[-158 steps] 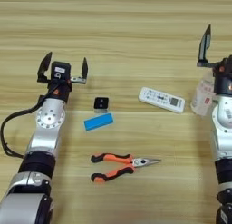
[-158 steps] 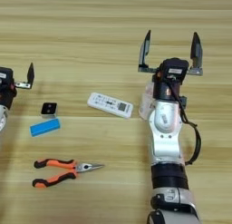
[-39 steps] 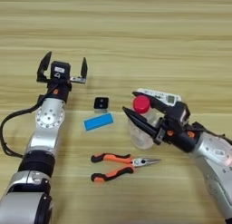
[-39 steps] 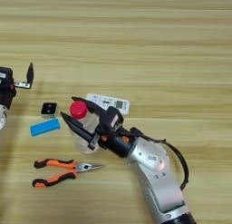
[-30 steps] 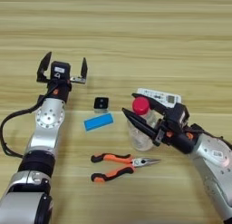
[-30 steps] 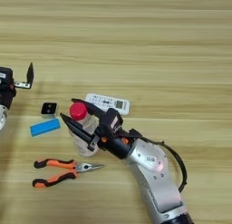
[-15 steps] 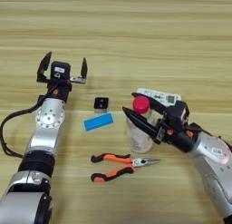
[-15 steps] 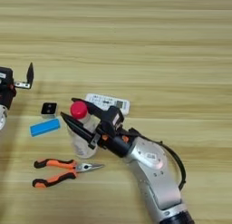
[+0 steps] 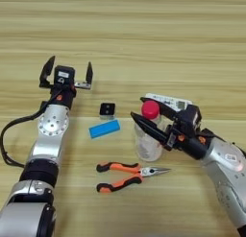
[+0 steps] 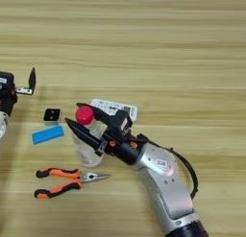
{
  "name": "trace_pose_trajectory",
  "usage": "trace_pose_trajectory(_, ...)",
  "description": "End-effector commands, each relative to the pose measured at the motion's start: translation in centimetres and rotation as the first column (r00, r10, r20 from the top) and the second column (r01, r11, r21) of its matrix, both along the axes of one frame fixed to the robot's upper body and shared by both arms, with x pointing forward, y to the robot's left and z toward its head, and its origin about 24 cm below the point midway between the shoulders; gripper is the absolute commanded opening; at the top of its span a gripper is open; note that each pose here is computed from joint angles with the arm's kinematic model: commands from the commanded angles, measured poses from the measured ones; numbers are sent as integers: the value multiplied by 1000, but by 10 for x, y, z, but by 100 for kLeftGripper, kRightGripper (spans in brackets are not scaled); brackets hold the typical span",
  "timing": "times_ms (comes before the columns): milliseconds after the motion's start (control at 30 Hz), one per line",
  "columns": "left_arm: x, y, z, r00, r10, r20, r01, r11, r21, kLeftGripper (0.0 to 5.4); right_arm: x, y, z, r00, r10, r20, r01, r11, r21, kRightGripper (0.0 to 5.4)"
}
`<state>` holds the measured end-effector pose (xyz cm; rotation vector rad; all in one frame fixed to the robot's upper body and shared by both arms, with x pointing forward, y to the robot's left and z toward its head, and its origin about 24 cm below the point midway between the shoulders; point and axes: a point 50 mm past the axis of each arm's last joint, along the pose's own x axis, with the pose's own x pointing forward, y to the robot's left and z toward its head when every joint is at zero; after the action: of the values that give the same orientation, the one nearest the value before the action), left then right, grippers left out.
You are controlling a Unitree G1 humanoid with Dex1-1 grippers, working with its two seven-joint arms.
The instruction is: Move the objects on the table
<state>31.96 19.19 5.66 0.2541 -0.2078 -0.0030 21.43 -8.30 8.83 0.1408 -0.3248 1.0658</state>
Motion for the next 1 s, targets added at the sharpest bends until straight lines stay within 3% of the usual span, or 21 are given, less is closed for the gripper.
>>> trace_pose_trajectory(33, 4, 0, 5, 1000, -2, 17, 2, 1000, 4, 540, 2, 0, 0, 1000, 9, -10, -9, 1000, -9, 197)
trace_pose_trajectory(167, 3, 0, 5, 1000, -2, 18, 2, 1000, 5, 540, 2, 0, -1, 1000, 12, -13, -12, 1000, -11, 197)
trace_pose_trajectory(467, 3, 0, 5, 1000, -1, 20, 1, 1000, 5, 540, 2, -1, -1, 1000, 13, -21, -13, 1000, -8, 325)
trace_pose_trajectory(1000, 3, 1, 5, 1000, -1, 18, 1, 1000, 6, 540, 4, -4, 5, 1000, -1, -14, 2, 1000, 30, 496)
